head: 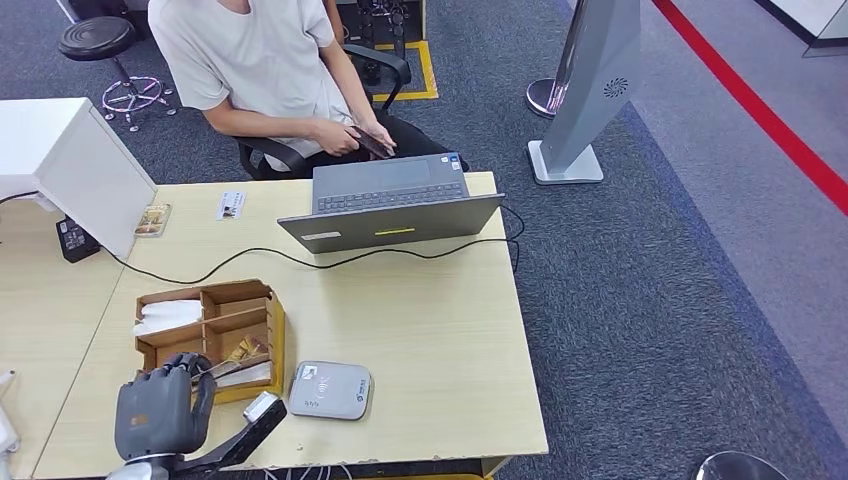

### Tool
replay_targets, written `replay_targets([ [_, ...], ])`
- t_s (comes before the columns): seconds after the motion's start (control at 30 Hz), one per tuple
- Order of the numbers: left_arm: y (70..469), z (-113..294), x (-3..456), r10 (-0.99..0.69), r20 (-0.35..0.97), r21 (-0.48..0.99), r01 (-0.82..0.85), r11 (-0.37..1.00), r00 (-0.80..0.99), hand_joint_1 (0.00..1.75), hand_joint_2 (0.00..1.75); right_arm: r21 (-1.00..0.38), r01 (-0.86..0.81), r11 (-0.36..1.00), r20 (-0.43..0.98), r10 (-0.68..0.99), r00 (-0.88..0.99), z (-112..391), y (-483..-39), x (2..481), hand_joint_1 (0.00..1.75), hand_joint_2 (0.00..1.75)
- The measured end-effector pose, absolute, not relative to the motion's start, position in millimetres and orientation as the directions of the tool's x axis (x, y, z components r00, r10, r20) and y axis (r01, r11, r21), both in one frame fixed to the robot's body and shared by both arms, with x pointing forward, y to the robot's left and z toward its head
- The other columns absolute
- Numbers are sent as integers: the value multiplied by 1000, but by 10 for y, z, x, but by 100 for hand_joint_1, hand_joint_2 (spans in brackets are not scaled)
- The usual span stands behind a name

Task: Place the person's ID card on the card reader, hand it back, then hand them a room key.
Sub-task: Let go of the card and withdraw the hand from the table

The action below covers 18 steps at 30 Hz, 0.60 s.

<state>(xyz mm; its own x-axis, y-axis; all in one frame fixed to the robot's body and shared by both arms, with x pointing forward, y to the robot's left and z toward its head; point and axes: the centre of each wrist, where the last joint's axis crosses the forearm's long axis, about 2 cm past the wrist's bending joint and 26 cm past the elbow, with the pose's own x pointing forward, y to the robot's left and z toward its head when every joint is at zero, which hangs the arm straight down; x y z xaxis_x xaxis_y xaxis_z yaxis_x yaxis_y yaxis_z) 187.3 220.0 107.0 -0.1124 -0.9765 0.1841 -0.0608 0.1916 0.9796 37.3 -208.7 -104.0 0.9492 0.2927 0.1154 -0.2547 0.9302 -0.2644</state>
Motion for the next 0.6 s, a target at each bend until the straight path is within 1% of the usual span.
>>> replay_targets([
  [0.1, 2205, 1192, 1869, -977, 153, 978, -122, 172, -148, 175, 175, -264, -250, 932, 116, 288, 951, -1040, -2087, 372, 0, 175],
  [0.2, 2202, 1364, 1834, -971, 89, 967, -214, 137, -221, 175, 175, -261, -237, 936, 118, 275, 954, -1040, -2085, 367, 0, 175],
  [0.33, 2190, 1536, 1774, -958, 39, 947, -294, 126, -283, 175, 175, -260, -233, 937, 119, 271, 955, -1040, -2085, 365, 0, 175],
  [0.5, 2178, 1739, 1715, -934, -4, 890, -426, 160, -358, 175, 175, -258, -226, 939, 120, 263, 957, -1041, -2087, 356, 0, 175],
  [0.6, 2143, 1909, 1809, -927, -1, 869, -460, 184, -374, 175, 175, -259, -238, 936, 113, 275, 955, -1041, -2085, 355, 0, 175],
])
